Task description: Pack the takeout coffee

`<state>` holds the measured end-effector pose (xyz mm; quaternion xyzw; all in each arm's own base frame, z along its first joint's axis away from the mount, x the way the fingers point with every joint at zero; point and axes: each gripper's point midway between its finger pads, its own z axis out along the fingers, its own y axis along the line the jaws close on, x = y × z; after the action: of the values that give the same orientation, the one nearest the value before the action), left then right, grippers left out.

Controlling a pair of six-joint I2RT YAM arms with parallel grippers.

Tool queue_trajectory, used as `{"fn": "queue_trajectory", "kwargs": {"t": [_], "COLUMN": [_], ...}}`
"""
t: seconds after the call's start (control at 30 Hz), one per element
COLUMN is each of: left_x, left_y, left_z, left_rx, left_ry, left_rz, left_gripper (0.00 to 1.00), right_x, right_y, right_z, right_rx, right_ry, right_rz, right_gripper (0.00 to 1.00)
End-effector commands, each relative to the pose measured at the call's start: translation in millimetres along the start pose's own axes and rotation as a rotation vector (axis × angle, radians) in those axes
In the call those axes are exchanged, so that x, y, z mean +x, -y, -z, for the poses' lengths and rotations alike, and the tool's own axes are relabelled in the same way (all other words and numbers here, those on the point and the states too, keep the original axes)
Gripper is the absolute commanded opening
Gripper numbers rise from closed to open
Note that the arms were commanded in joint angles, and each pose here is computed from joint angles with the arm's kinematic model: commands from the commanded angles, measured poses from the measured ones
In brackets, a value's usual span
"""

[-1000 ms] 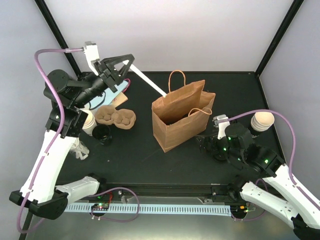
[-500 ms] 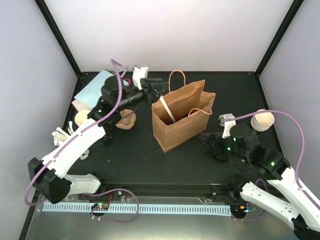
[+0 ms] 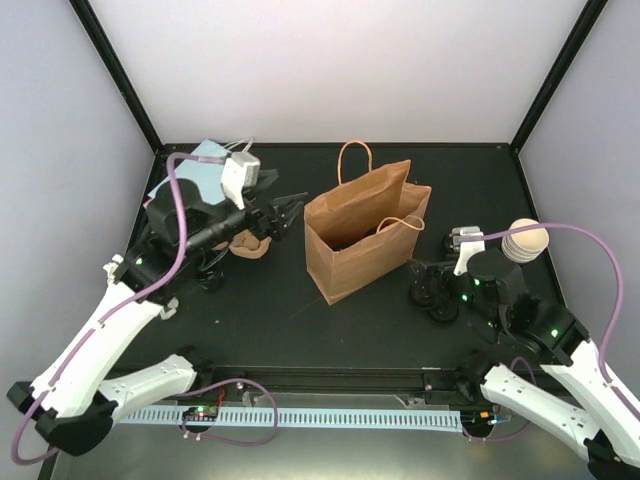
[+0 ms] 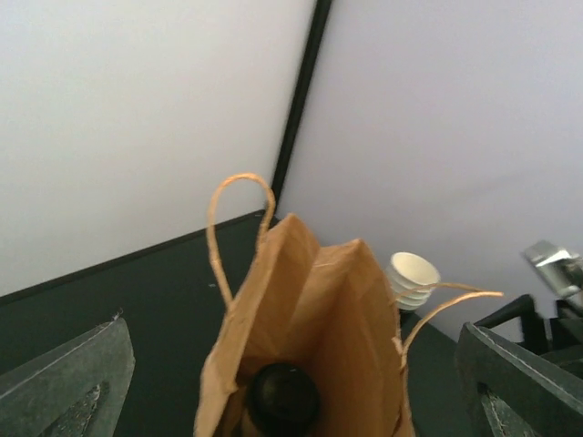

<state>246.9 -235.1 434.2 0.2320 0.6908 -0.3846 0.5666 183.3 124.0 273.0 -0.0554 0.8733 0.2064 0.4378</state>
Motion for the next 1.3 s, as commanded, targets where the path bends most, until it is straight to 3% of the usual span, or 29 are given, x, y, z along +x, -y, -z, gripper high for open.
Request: {"fn": "queue_trajectory", "kwargs": {"t": [0.0, 0.43, 0.6, 0.7, 0.8, 0.97, 1.1, 1.27], "left_x": [37.9, 133.8, 154.8, 160.2, 165.8, 164.2, 153.7, 156.9], "left_y": [-45.9, -123.6, -179.4, -206.4, -227.0, -234.1, -227.2, -247.8], "left_z": [24.3, 70.2, 82.3, 88.7, 94.4, 90.7, 80.7, 90.0], "left_rx": [-0.272, -0.664, -0.668, -0.698, -0.784, -0.778, -0.699, -0.811], "left_ry": [-0.107, -0.220, -0.214, -0.191, -0.216, -0.202, -0.126, -0.109], "left_rz": [-0.009, 0.033, 0.265, 0.321, 0.298, 0.205, 0.123, 0.085], "left_gripper": [0.99, 0.99, 0.99, 0.99, 0.99, 0.99, 0.99, 0.99], "right_x": [-22.6, -54.0, -71.1, -79.0, -80.3, -72.5, -77.7, -65.2], "right_y": [15.9, 71.2, 61.6, 72.2, 85.7, 113.8, 107.7, 104.9], "right_z": [10.4, 21.7, 20.0, 18.9, 2.9, -29.6, -42.3, -63.9], "right_rx": [0.067, 0.428, 0.354, 0.402, 0.440, 0.485, 0.398, 0.299], "right_ry": [0.153, 0.347, 0.498, 0.559, 0.531, 0.481, 0.577, 0.665], "right_rz": [0.002, -0.022, 0.019, 0.036, 0.061, 0.011, 0.059, 0.222], "right_gripper": [1.00, 0.98, 0.91, 0.88, 0.88, 0.87, 0.86, 0.82]}}
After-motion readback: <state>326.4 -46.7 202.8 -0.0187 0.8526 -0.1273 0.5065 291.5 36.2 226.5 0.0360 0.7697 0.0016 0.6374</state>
